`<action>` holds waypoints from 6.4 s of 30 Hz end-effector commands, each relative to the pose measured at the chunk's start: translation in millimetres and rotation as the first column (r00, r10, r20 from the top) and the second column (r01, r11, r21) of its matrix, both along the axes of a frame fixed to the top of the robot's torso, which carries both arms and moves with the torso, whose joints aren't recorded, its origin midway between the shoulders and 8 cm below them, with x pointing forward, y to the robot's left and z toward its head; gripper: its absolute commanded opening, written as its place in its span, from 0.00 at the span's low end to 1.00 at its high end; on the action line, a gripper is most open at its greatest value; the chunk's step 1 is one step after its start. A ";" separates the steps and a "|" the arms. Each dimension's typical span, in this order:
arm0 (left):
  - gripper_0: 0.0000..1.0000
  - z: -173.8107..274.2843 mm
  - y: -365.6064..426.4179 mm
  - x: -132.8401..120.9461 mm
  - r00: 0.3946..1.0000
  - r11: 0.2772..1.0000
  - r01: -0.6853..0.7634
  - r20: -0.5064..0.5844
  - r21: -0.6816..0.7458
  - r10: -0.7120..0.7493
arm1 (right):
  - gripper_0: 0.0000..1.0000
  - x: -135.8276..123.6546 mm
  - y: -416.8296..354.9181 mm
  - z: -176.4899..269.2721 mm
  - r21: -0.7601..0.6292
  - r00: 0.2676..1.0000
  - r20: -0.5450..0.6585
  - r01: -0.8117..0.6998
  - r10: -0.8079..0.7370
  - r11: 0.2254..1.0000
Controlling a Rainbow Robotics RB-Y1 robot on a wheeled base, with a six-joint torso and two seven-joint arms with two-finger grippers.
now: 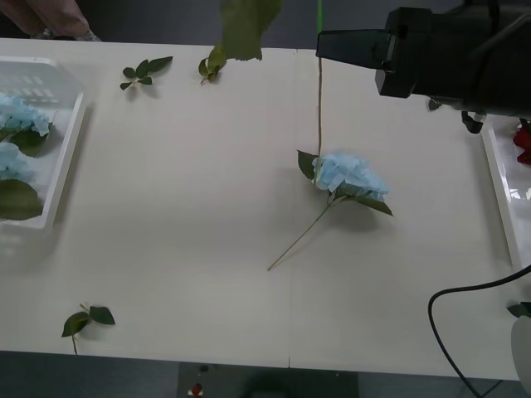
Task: Put the red flowers into the right box and the blue flowers into the left box
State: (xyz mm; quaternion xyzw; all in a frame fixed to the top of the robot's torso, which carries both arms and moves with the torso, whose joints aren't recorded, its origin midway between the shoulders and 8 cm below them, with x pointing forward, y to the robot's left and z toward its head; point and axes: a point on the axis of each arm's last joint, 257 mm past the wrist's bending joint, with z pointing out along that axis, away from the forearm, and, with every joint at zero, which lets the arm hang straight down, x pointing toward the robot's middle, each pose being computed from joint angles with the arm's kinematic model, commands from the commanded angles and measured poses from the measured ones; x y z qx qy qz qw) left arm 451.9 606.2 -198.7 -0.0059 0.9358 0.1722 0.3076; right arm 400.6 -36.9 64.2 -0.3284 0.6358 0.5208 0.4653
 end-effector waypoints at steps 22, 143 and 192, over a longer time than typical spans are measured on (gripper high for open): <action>1.00 132.7 -193.8 33.2 0.919 0.787 0.364 0.330 -0.498 -0.217 | 0.00 -5.4 17.5 12.6 0.009 1.000 0.015 -0.011 0.010 1.000; 0.00 175.1 -426.8 2.8 0.719 0.456 0.690 0.602 -0.562 -0.347 | 1.00 4.8 -12.0 1.5 -0.041 0.998 0.001 0.058 -0.058 0.997; 0.64 17.2 -71.9 14.7 0.963 0.825 -0.003 0.219 -0.566 0.154 | 1.00 0.9 -95.7 -220.7 -0.655 0.075 -0.649 0.450 -0.757 0.607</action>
